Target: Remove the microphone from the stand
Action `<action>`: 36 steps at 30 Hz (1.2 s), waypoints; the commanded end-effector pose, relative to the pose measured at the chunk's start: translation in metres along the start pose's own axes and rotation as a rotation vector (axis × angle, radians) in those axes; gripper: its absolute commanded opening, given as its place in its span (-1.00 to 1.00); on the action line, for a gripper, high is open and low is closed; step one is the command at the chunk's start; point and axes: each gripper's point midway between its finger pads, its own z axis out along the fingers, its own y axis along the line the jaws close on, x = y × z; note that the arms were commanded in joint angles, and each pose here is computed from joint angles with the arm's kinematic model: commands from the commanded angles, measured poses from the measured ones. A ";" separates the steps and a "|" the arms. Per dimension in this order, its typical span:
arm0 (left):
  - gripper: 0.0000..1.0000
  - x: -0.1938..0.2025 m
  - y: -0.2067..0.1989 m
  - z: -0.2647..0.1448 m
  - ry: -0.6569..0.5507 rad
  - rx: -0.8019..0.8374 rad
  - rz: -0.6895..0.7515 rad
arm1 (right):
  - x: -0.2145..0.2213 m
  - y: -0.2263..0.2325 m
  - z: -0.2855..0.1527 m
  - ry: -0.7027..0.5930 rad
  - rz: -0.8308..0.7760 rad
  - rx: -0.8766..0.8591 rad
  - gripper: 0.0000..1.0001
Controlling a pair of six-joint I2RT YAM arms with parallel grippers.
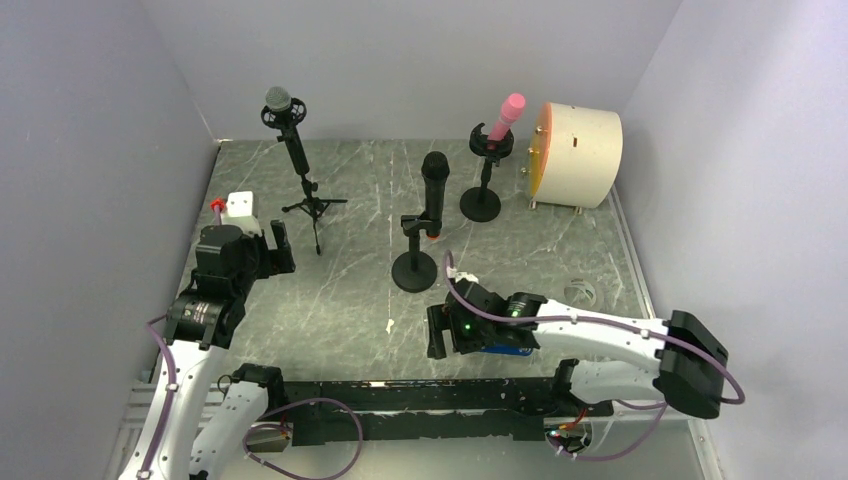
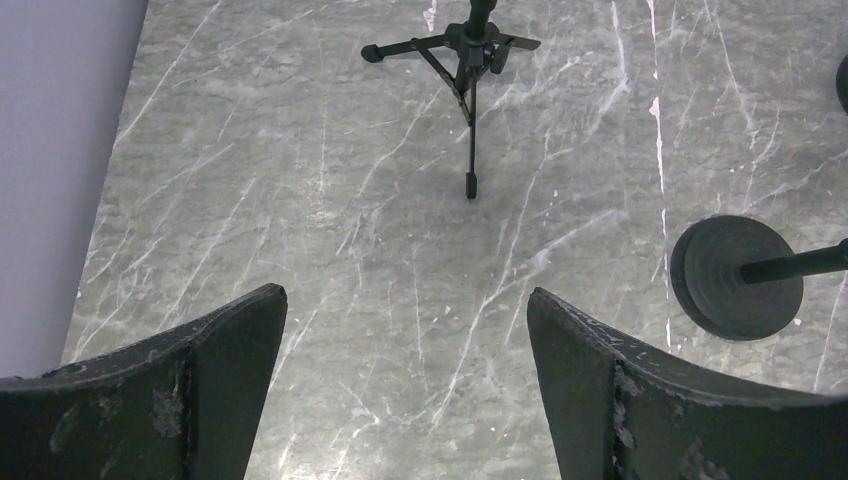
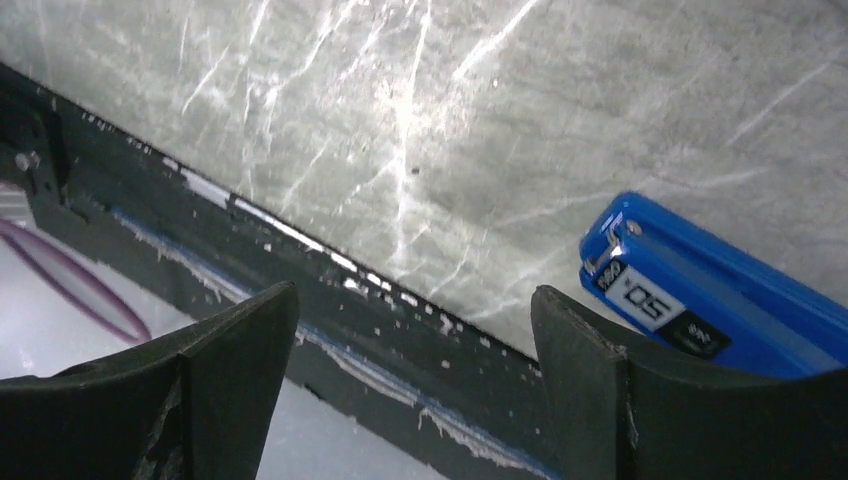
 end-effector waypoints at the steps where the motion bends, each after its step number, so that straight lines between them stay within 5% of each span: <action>1: 0.89 -0.005 0.004 0.000 -0.019 -0.027 -0.009 | -0.034 0.025 0.012 -0.123 0.036 -0.024 0.78; 6: 0.89 -0.004 0.005 0.001 -0.013 -0.030 -0.010 | -0.039 0.026 0.027 -0.126 0.058 0.040 0.76; 15: 0.89 -0.004 0.010 0.001 -0.013 -0.060 -0.002 | -0.006 -0.061 0.020 -0.107 0.189 0.394 0.76; 22: 0.89 -0.003 0.008 0.002 -0.007 -0.049 -0.004 | 0.007 -0.127 -0.002 -0.131 0.366 0.476 0.77; 32: 0.89 -0.002 0.006 0.002 -0.001 -0.038 -0.004 | -0.010 -0.167 -0.042 -0.318 0.606 0.502 0.83; 36: 0.89 -0.001 0.001 0.004 0.004 -0.011 0.006 | -0.060 -0.117 -0.043 -0.419 0.410 0.210 0.80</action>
